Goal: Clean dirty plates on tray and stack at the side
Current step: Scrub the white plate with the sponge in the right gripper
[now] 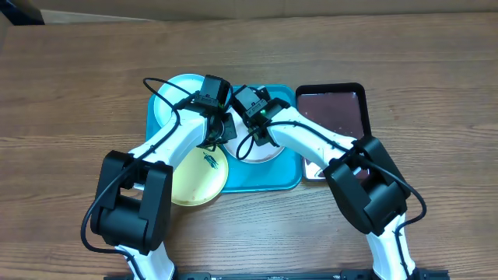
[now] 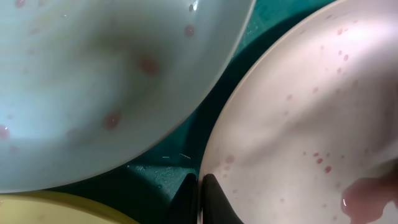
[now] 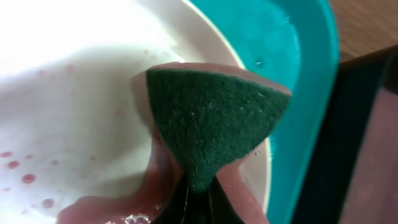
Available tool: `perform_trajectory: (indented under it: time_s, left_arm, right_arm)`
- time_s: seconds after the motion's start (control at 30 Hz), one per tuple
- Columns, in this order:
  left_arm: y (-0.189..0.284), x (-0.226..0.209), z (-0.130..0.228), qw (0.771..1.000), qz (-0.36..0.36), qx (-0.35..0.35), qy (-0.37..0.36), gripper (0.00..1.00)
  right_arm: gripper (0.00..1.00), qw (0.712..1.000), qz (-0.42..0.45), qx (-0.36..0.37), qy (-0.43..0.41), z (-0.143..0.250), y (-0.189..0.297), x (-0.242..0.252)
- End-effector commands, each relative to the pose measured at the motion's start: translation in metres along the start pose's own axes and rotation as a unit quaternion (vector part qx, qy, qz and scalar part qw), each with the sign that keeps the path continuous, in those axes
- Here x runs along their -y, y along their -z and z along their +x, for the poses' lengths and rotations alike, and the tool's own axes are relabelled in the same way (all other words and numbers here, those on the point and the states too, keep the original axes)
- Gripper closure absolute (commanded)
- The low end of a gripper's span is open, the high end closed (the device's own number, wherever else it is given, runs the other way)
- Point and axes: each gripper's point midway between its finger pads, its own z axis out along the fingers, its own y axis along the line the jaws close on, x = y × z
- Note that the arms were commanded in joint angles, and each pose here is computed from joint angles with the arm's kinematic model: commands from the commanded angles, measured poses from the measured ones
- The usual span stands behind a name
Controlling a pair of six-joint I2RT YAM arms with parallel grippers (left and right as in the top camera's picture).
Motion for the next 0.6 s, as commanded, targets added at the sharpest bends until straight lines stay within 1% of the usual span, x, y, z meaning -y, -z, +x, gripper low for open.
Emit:
perform_trajectory:
  time_s: [0.0,0.17,0.3,0.4,0.5,0.57]
  left_arm:
    - [-0.005,-0.01,0.003,1.0,-0.02,-0.005,0.003,0.96]
    - [-0.005,-0.01,0.003,1.0,-0.02,-0.005,0.003,0.96]
    - [-0.005,-0.01,0.003,1.0,-0.02,-0.005,0.003,0.96]
    - [-0.005,-0.01,0.003,1.0,-0.02,-0.005,0.003,0.96]
    - [-0.005,-0.01,0.003,1.0,-0.02,-0.004,0.003,0.96]
    - [-0.005,-0.009,0.003,1.0,-0.019,-0.004,0.003,0.96]
  right_arm:
    - [0.96,0.992,-0.111,-0.056,-0.021,0.022,-0.015,-0.037]
    - [0.96,0.977,-0.192,-0.082,-0.043,0.025,-0.012,-0.048]
    - [0.96,0.958,-0.261,-0.1,-0.067,0.024,-0.007,-0.052]
    - [0.96,0.938,-0.319,-0.11,-0.08,0.022,0.0,-0.055]
    - [0.96,0.897,-0.424,-0.107,-0.071,0.016,0.02,-0.062]
    - [0.96,0.88,-0.456,-0.109,-0.08,0.014,0.027,-0.062]
